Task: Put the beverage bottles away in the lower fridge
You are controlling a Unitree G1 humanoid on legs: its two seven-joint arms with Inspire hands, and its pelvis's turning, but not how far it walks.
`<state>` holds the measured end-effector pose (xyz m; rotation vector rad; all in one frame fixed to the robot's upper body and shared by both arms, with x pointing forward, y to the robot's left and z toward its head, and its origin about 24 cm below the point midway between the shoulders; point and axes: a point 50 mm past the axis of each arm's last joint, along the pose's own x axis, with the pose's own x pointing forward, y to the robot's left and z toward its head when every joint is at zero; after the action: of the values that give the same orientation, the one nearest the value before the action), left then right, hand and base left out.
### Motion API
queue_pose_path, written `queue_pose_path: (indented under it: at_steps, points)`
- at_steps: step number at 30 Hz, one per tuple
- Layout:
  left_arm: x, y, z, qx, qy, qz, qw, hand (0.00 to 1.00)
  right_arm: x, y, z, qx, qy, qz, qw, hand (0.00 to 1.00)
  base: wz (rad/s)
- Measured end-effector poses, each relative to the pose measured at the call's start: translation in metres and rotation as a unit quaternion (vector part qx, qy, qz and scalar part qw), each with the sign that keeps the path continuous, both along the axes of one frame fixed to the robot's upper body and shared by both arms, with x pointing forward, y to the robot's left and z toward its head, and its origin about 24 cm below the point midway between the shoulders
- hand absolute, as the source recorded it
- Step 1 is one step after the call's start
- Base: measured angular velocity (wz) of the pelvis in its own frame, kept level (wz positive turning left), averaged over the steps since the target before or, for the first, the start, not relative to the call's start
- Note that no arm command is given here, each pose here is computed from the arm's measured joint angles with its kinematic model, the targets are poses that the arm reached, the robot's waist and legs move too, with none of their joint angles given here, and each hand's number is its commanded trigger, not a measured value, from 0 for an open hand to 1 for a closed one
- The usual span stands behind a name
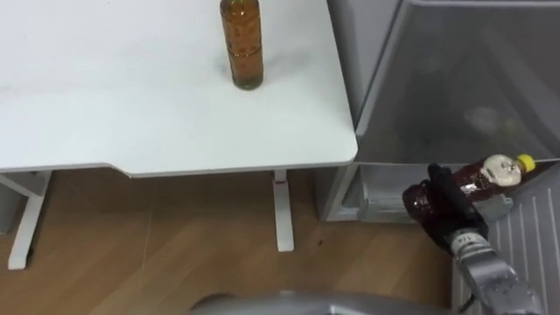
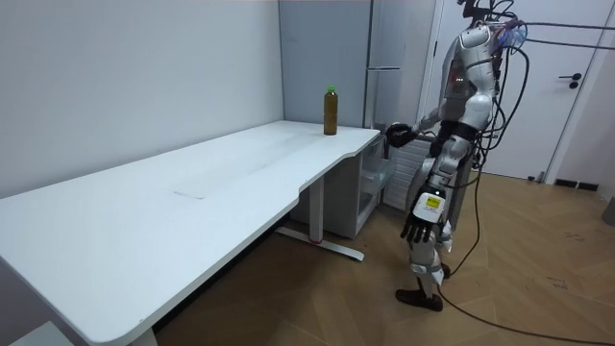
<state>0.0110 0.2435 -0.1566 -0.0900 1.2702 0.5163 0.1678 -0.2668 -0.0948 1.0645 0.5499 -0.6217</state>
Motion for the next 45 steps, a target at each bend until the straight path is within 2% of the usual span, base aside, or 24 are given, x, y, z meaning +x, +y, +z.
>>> queue_pose_path:
  at_steps: [2, 5, 9, 19, 29, 36, 45]
  points:
    - [0.025, 0.000, -0.001, -0.002, -0.020, -0.015, 1.000, 0.00, 0.023, 0.000, 0.003, 0.000, -0.001, -0.014, 1.000, 1.00, 0.05]
    - [0.044, 0.002, 0.000, -0.002, -0.038, -0.026, 0.999, 0.00, 0.051, 0.002, 0.012, 0.008, -0.009, -0.022, 1.000, 1.00, 0.00]
    - [0.062, -0.002, 0.002, -0.006, -0.056, -0.038, 0.998, 0.00, 0.067, 0.000, 0.016, 0.039, -0.013, -0.054, 0.998, 1.00, -0.03]
    - [0.112, -0.003, 0.014, 0.018, -0.106, -0.071, 0.992, 0.00, 0.103, -0.021, 0.046, 0.043, -0.033, -0.096, 0.994, 1.00, 0.02]
    - [0.117, -0.005, 0.015, 0.028, -0.111, -0.079, 0.990, 0.00, 0.132, -0.029, 0.078, 0.050, -0.076, -0.119, 0.989, 1.00, 0.05]
    - [0.122, -0.007, 0.016, 0.031, -0.113, -0.099, 0.988, 0.00, 0.142, -0.028, 0.089, 0.040, -0.071, -0.116, 0.990, 1.00, 0.07]
    - [0.123, 0.003, 0.020, 0.055, -0.116, -0.105, 0.986, 0.00, 0.148, -0.042, 0.106, 0.024, -0.089, -0.125, 0.988, 1.00, 0.03]
